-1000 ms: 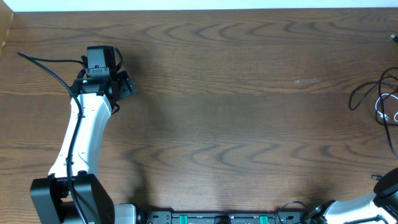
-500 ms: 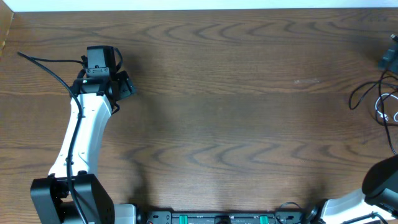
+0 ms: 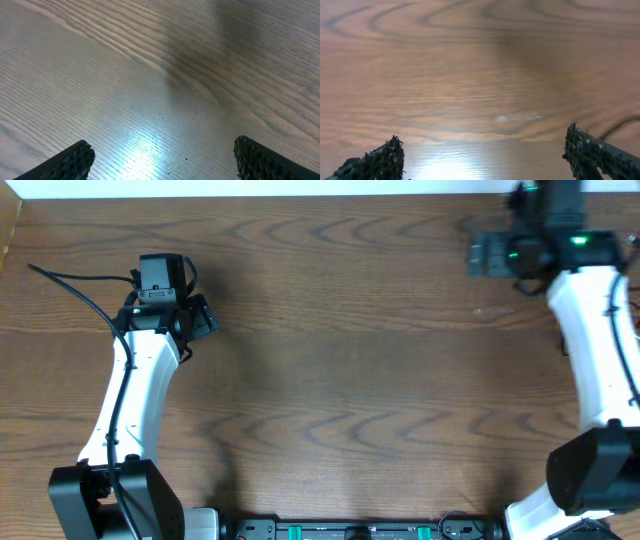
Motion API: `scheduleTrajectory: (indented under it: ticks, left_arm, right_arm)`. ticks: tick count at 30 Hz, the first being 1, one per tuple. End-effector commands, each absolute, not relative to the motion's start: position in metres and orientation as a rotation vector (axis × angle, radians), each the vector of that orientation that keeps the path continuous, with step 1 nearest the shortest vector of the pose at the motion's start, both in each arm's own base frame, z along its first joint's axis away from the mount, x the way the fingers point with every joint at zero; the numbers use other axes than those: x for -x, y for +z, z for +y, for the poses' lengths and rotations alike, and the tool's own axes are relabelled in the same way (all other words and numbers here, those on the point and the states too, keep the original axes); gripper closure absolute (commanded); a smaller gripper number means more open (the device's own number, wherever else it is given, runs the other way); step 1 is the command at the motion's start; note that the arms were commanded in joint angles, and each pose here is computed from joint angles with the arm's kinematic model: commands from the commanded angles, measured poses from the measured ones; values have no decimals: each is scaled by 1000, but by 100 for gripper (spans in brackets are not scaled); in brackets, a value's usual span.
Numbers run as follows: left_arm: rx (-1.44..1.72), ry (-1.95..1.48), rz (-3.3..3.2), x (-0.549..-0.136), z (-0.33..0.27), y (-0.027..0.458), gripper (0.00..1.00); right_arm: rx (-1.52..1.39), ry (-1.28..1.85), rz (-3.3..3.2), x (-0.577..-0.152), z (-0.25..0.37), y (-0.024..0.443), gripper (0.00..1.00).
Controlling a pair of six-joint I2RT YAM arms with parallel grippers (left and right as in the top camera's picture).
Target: Untangle cables
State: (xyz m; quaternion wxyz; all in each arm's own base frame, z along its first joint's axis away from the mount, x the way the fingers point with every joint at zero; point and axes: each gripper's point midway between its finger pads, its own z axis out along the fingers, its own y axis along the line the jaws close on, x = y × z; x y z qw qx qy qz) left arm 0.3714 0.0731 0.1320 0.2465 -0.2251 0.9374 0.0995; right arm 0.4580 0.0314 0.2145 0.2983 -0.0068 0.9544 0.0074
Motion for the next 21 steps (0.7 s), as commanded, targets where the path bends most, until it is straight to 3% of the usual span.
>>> scheduleTrajectory:
  ticks: [1, 8, 21]
  left_arm:
    - [626, 275, 2556, -372, 75, 131, 9]
    - [626, 275, 2556, -372, 75, 131, 9]
    - [626, 274, 2555, -372, 75, 131, 9]
  right_arm:
    - [76, -23, 2504, -455, 49, 227, 1]
    - [203, 26, 2508, -446, 94, 225, 1]
    - [229, 34, 2506, -444, 103, 225, 1]
